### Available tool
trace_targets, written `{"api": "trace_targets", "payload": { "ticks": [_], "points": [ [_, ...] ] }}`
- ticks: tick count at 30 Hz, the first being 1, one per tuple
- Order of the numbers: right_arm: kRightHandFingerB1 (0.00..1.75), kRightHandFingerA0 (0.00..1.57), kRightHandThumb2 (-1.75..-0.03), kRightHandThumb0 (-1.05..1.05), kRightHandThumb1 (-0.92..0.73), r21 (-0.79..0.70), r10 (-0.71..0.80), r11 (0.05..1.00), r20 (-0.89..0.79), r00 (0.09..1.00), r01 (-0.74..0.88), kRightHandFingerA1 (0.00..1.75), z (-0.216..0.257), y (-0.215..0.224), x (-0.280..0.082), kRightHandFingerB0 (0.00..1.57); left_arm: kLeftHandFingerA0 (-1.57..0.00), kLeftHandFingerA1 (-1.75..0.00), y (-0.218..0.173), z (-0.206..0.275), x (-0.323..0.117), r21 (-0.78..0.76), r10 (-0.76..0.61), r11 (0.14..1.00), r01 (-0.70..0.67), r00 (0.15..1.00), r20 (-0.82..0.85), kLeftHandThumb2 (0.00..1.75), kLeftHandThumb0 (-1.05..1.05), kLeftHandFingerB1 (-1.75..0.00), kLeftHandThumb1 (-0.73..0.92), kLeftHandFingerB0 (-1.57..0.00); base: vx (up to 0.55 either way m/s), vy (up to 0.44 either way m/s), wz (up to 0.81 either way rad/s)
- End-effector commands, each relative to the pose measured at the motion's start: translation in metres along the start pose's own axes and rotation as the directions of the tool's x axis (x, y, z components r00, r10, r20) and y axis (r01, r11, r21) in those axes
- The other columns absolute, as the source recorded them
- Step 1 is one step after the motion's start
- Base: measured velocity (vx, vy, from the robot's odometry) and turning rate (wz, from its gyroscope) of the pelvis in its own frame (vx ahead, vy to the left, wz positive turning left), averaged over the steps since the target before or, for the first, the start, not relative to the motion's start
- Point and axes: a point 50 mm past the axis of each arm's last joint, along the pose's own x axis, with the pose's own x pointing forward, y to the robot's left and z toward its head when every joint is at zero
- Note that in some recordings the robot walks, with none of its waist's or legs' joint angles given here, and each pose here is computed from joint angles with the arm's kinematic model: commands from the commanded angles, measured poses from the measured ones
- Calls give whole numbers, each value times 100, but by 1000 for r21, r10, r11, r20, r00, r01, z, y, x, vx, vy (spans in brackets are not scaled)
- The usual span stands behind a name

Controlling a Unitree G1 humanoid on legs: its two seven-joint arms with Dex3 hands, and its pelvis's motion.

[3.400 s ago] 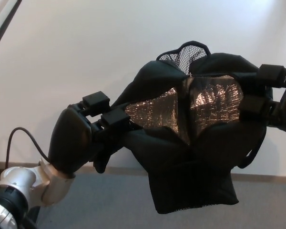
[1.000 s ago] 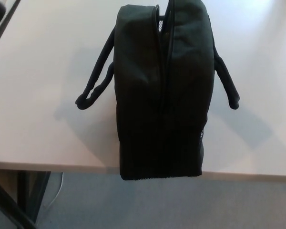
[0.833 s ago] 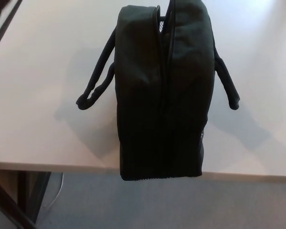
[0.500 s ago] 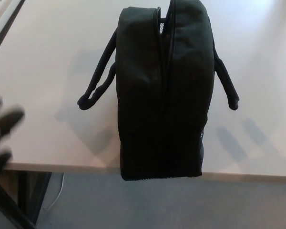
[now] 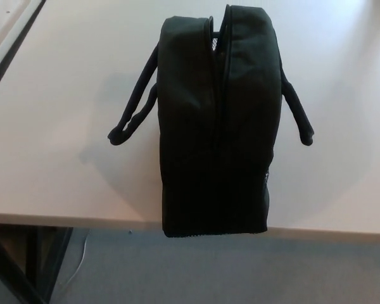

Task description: A lunch bag is kept on the middle of the desk and the robot uses both its hands to grab the opening of the bag from the left and right and moves its hands away from each other to spread the bag open

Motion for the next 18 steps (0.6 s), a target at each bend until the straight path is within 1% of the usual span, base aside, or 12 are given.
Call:
{"api": "trace_targets", "payload": {
  "ticks": [1, 2, 3, 4, 6, 7, 8, 9, 10, 11, 15, 18],
  "points": [
    [39, 0, -93, -56, -57, 129, 41, 991, -57, 998, -34, 43, 1, 20, 0, 0, -44, -37, 0, 3, 1, -163, -15, 987, 8, 999, -45, 69, -60, -32, 89, -34, 0, 0, 0],
    [39, 0, -93, -56, -57, 126, 42, 991, -51, 998, -35, 43, 1, 19, 2, 0, -44, -37, 0, 3, 2, -167, -18, 986, 11, 999, -41, 69, -60, -32, 89, -34, 0, 0, 0],
    [26, 10, -64, -54, -82, 121, 42, 992, -47, 998, -36, 32, 0, 18, 4, 9, -44, -37, -1, 4, 3, -167, -23, 986, 17, 999, -39, 70, -63, -33, 92, -34, 0, 0, 0],
    [21, 8, -69, -58, -83, 110, 50, 993, -43, 998, -45, 29, 0, 17, 5, 10, -37, -54, -3, 4, 3, -161, -42, 986, 35, 998, -37, 109, -55, -46, 71, -19, 0, 0, 0],
    [21, 8, -69, -58, -82, 100, 60, 993, -36, 998, -56, 31, -1, 17, 6, 11, -36, -54, -6, 3, 2, -149, -80, 986, 74, 996, -37, 108, -55, -45, 71, -19, 0, 0, 0],
    [29, 2, -94, -61, -63, 91, 63, 994, -33, 997, -60, 40, -1, 17, 6, 4, -35, -53, -7, 3, 1, -139, -105, 985, 99, 994, -37, 108, -56, -45, 73, -19, 0, 0, 0],
    [25, 10, -64, -57, -82, 85, 66, 994, -36, 997, -63, 32, -1, 17, 5, 9, -35, -53, -8, 3, 0, -135, -123, 984, 117, 992, -37, 109, -59, -45, 74, -19, 0, 0, 0],
    [25, 10, -64, -57, -82, 82, 69, 995, -40, 997, -65, 32, -1, 17, 4, 9, -35, -53, -9, 3, 0, -133, -136, 983, 130, 990, -37, 109, -59, -45, 74, -19, 0, 0, 0],
    [48, 2, -111, -31, -61, 86, 65, 994, -36, 997, -62, 50, -1, 16, 4, 0, -36, -54, -10, 6, 0, -140, -145, 980, 141, 989, -17, 110, -59, -46, 74, -20, 0, 0, 0],
    [48, 1, -111, -31, -62, 88, 63, 994, -34, 997, -59, 49, -1, 16, 4, 0, -44, -37, -12, 8, 0, -145, -145, 979, 143, 989, -3, 68, -63, -33, 92, -37, 0, 0, 0],
    [48, 1, -111, -31, -62, 88, 61, 994, -32, 998, -58, 49, -2, 14, 6, 0, -48, -37, -14, 12, 0, -147, -144, 978, 145, 989, 20, 67, -62, -34, 91, -38, 0, 0, 0],
    [48, 1, -110, -31, -61, 85, 66, 994, -24, 998, -64, 49, -2, 14, 7, 0, -51, -38, -14, 10, 0, -106, -176, 978, 178, 984, 29, 67, -57, -32, 89, -33, 0, 0, 0]
  ]
}}
